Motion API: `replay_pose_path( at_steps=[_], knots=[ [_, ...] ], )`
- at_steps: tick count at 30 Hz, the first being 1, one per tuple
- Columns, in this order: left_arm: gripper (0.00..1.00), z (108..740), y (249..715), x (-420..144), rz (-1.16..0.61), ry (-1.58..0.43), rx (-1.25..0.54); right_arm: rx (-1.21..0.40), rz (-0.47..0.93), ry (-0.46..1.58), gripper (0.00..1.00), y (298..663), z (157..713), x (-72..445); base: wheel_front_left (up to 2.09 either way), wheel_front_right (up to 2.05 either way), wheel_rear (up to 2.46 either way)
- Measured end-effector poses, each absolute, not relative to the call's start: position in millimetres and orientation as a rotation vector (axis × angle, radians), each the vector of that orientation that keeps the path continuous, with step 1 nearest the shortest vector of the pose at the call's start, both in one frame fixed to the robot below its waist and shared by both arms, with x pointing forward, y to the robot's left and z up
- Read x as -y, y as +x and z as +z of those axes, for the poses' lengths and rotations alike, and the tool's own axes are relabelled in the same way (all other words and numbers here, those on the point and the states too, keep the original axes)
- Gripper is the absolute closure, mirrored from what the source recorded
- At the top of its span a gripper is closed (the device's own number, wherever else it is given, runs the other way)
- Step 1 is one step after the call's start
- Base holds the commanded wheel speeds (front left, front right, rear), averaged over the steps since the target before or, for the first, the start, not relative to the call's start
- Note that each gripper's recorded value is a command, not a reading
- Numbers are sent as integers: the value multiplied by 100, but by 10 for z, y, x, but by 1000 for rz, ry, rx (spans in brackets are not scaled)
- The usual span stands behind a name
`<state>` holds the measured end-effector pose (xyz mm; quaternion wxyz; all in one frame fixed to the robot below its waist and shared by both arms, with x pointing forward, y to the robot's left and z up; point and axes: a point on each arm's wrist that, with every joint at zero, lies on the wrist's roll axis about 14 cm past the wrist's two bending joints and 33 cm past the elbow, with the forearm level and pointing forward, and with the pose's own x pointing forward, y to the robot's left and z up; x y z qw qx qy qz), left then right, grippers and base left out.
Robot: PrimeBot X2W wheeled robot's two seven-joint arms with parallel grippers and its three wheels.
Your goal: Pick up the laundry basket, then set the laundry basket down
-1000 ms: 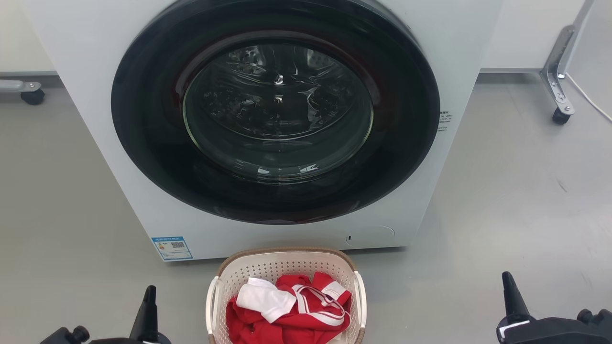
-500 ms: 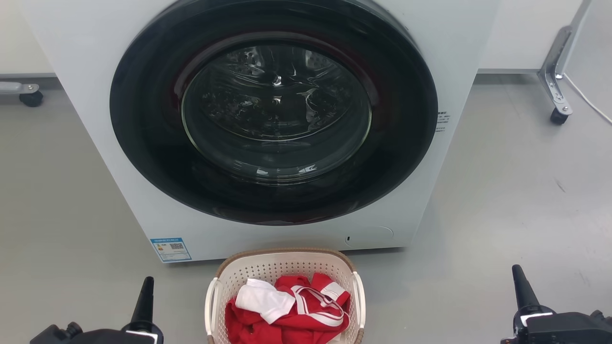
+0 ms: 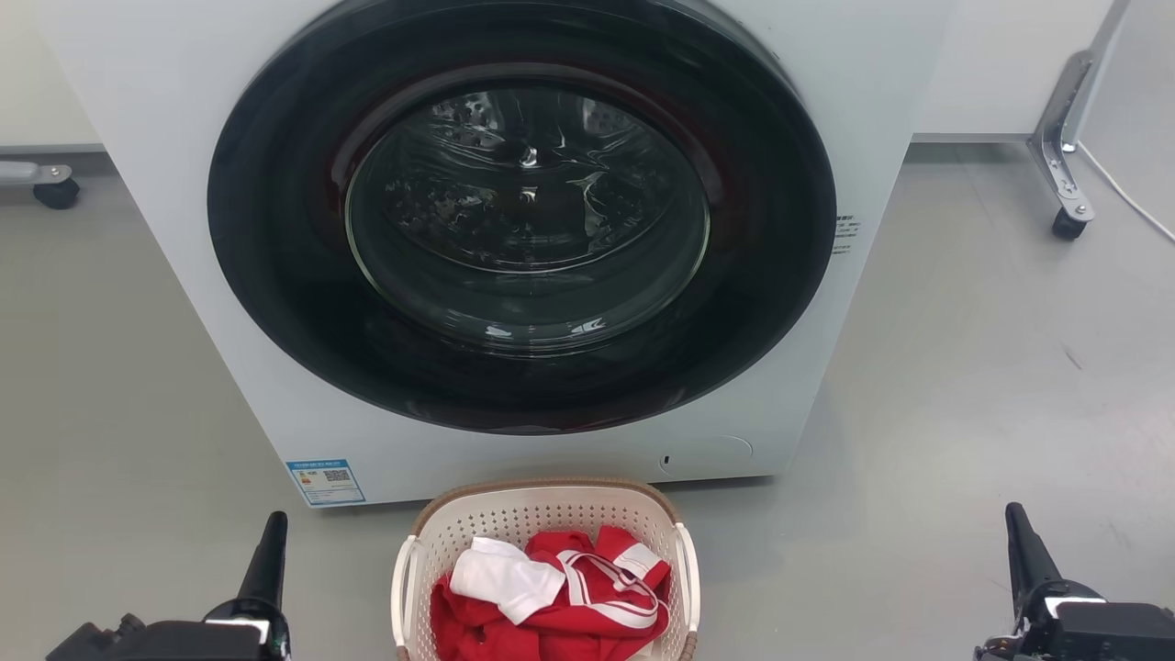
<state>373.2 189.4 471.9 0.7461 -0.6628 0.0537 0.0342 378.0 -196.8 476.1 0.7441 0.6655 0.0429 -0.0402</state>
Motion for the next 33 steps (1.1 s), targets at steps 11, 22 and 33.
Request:
replay_pose_path(
  at_steps=[11, 22, 33],
  knots=[
    [100, 4796, 3790, -1910, 53, -1572, -86, -55, -85, 1574, 100, 3804, 4810, 2049, 0, 0, 0],
    [100, 4793, 3789, -1909, 53, -1573, -86, -48, -78, 1574, 100, 3810, 4826, 2048, 0, 0, 0],
    [100, 4792, 3789, -1908, 54, -1573, -87, -48, -78, 1574, 100, 3810, 4826, 2047, 0, 0, 0]
  ],
)
